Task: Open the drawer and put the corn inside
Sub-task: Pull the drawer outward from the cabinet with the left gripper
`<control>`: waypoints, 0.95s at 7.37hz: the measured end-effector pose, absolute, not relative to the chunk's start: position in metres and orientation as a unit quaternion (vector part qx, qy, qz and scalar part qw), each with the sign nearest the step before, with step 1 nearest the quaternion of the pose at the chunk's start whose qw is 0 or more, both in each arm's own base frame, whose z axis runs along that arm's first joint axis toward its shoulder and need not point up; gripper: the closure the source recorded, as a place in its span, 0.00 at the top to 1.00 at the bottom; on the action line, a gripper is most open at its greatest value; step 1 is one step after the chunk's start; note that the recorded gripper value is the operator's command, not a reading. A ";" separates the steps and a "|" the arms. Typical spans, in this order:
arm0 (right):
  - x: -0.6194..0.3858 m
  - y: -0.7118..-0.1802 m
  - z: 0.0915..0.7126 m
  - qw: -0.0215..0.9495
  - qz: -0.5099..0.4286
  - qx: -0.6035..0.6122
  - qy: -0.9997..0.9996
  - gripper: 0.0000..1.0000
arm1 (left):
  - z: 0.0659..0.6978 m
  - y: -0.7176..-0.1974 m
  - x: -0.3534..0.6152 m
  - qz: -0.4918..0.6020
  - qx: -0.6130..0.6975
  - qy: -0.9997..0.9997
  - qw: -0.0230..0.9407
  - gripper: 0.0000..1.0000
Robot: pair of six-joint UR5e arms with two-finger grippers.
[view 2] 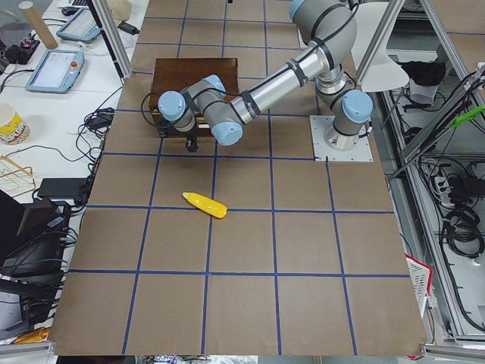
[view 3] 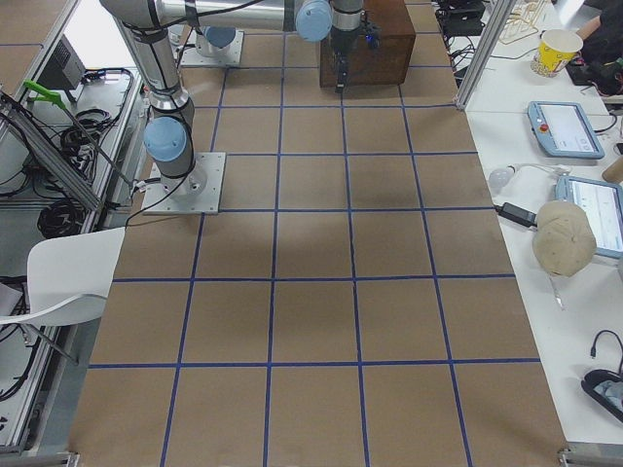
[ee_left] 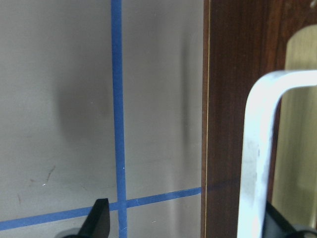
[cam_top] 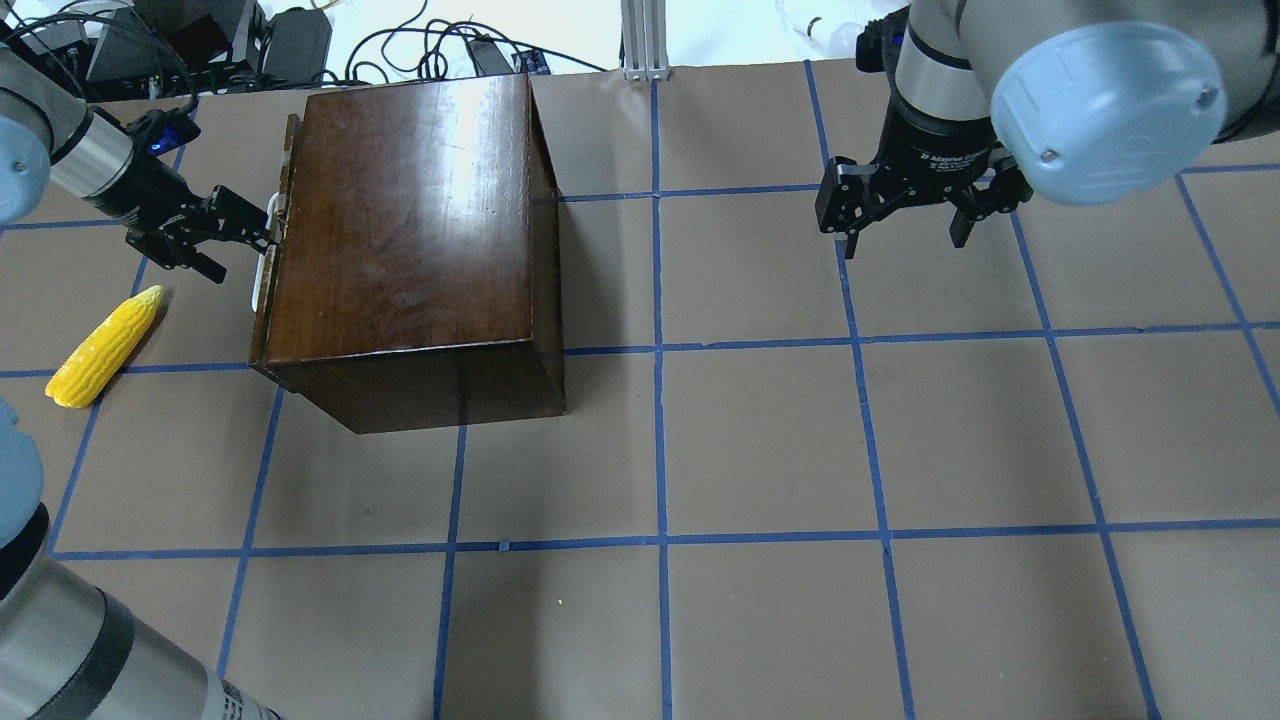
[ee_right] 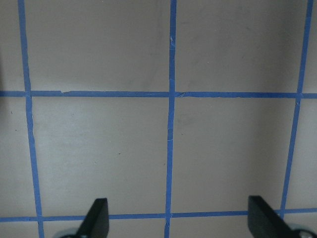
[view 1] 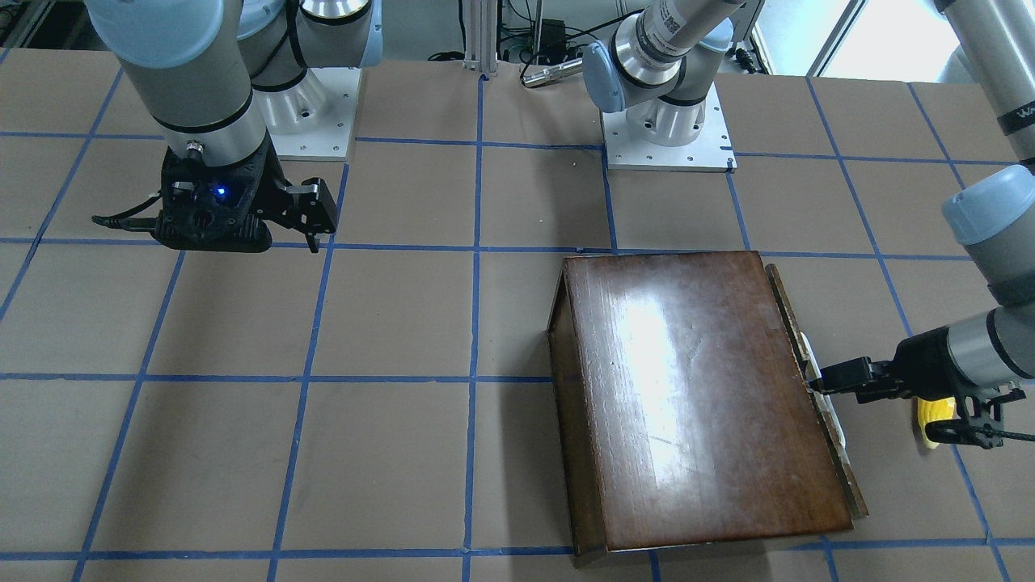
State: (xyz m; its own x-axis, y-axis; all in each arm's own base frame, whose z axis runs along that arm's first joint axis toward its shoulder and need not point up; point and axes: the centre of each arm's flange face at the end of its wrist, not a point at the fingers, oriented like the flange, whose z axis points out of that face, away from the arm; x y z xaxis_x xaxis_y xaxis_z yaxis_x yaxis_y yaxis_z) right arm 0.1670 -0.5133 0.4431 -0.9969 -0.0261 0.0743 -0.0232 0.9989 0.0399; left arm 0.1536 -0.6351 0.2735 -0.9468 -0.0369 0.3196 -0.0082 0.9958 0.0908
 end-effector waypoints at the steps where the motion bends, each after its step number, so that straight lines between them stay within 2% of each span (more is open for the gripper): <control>1: 0.167 -0.513 0.443 0.037 -0.020 0.012 -0.999 1.00 | 0.274 -0.635 0.155 -0.043 0.011 -0.987 0.157 1.00; 7: 0.167 -0.513 0.443 0.037 -0.020 0.012 -0.999 1.00 | 0.277 -0.634 0.165 -0.044 0.008 -0.992 0.121 1.00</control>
